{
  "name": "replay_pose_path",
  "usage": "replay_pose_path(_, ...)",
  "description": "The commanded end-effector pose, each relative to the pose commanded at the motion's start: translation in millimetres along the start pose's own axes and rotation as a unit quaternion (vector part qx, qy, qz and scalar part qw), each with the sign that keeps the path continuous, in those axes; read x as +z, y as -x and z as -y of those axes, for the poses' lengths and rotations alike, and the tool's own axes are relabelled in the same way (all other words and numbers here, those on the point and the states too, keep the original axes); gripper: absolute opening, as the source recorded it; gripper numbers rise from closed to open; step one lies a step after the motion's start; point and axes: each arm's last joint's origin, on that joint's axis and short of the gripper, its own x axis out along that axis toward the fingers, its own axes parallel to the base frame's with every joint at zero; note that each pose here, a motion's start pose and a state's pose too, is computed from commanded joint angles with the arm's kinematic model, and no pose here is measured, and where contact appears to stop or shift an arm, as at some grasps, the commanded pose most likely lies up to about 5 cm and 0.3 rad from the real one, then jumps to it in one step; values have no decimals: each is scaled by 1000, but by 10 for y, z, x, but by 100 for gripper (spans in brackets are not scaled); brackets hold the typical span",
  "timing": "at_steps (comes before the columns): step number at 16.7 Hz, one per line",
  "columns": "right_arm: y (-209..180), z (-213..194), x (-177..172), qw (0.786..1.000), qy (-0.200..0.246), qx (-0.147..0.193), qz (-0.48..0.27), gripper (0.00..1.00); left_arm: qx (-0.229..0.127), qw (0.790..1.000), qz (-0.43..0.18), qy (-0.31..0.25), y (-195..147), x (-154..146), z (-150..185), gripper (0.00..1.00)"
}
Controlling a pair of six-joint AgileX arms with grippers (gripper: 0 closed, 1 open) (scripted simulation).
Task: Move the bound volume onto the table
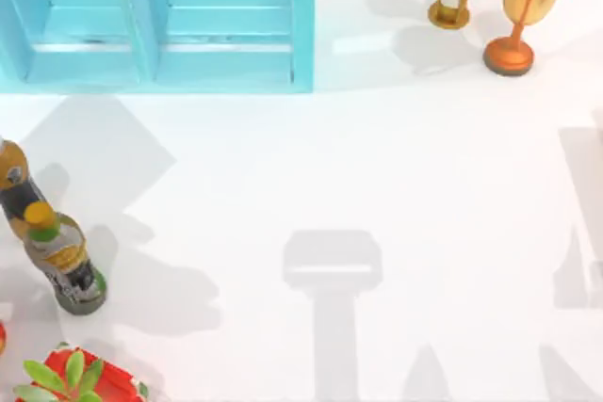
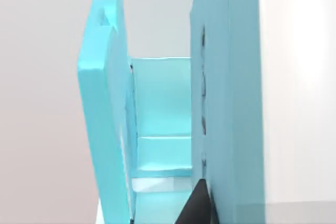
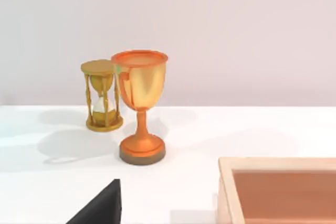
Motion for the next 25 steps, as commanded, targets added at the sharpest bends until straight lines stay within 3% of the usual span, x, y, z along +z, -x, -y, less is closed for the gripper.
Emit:
replay_pose_path(4, 0, 0, 0, 1000, 0, 0, 0, 100, -1, 1000, 0, 1, -42, 10, 21, 0)
replay_pose_path(7, 0, 0, 0, 1000, 0, 0, 0, 100, 5, 1000, 13, 17, -211, 179, 207, 0)
replay_pose_path(10, 0, 0, 0, 1000, 0, 0, 0, 100, 14, 997, 36, 70, -510, 407, 626, 0)
replay_pose_path(14, 0, 0, 0, 1000, 0, 0, 0, 100, 15, 973, 74, 217, -902, 601, 1559, 0)
replay_pose_path(16, 0, 0, 0, 1000, 0, 0, 0, 100, 5, 946, 88, 313, -1019, 587, 2153, 0)
replay_pose_path(19, 0, 0, 0, 1000, 0, 0, 0, 100, -13, 883, 88, 461, -1031, 368, 3105, 0)
replay_pose_path(22, 0, 0, 0, 1000, 0, 0, 0, 100, -22, 810, 70, 582, -840, -82, 3964, 0)
replay_pose_path(25, 0, 0, 0, 1000, 0, 0, 0, 100, -22, 751, 43, 658, -515, -696, 4609, 0)
